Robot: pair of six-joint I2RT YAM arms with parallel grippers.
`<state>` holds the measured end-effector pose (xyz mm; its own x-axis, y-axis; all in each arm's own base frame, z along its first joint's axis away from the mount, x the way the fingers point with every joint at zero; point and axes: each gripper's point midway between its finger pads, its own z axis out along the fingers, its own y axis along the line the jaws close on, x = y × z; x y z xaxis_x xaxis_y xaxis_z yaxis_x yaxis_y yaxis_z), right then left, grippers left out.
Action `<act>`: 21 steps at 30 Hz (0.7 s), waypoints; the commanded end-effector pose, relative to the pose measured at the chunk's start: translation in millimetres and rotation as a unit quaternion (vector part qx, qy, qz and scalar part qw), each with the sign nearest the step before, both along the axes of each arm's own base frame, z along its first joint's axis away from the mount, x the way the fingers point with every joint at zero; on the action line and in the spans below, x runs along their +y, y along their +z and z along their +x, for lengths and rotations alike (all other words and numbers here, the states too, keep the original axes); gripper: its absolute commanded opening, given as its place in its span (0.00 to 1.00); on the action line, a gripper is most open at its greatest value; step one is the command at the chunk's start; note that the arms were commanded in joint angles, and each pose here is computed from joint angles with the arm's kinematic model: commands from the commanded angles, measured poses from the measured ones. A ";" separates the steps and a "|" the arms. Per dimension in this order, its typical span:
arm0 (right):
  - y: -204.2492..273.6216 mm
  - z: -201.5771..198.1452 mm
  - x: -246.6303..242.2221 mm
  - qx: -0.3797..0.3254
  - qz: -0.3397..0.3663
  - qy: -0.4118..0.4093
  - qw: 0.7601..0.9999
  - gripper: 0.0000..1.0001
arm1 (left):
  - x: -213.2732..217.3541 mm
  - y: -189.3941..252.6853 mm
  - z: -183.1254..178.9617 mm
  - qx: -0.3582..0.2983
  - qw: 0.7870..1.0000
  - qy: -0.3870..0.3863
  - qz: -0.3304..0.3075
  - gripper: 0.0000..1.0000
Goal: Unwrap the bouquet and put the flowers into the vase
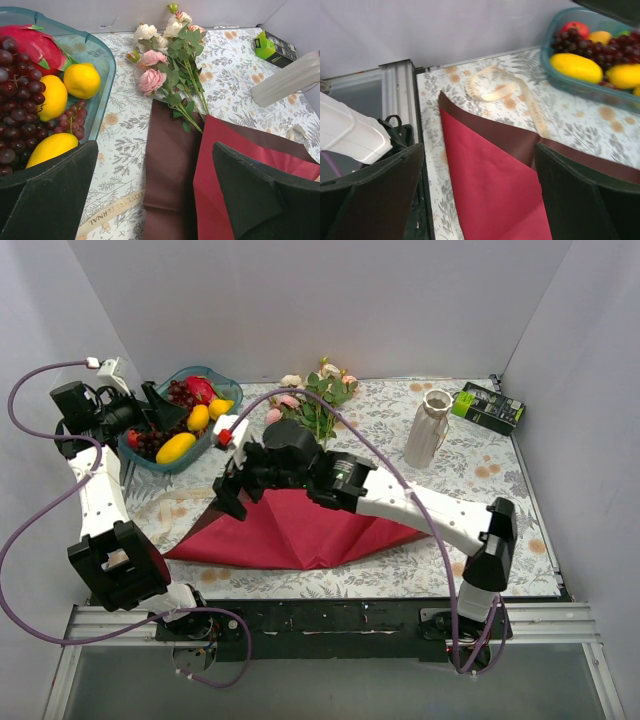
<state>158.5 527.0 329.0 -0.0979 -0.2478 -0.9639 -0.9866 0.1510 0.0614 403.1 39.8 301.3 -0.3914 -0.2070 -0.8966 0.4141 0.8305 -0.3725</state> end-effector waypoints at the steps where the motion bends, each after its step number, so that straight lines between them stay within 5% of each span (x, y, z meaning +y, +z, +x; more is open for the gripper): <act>1: 4.8 70.3 -64.7 0.021 -0.008 -0.122 0.992 0.98 | -0.1 16.0 -4.2 -0.017 1.000 -0.002 0.014 0.98; 9: -128.1 159.3 -177.0 0.139 -0.085 -0.232 0.959 0.98 | -14.9 -13.0 -10.4 0.035 0.998 -0.042 0.044 0.98; 21: -222.9 209.7 -192.1 0.205 -0.137 -0.208 0.947 0.98 | -44.4 -73.0 -31.0 0.086 0.988 -0.100 0.079 0.98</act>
<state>347.8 316.9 89.7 -0.6614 -0.3480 -0.6644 -0.6785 0.6552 0.3322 378.2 -7.1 237.2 -0.5594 -0.0150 -0.8288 0.5060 0.7857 -0.3558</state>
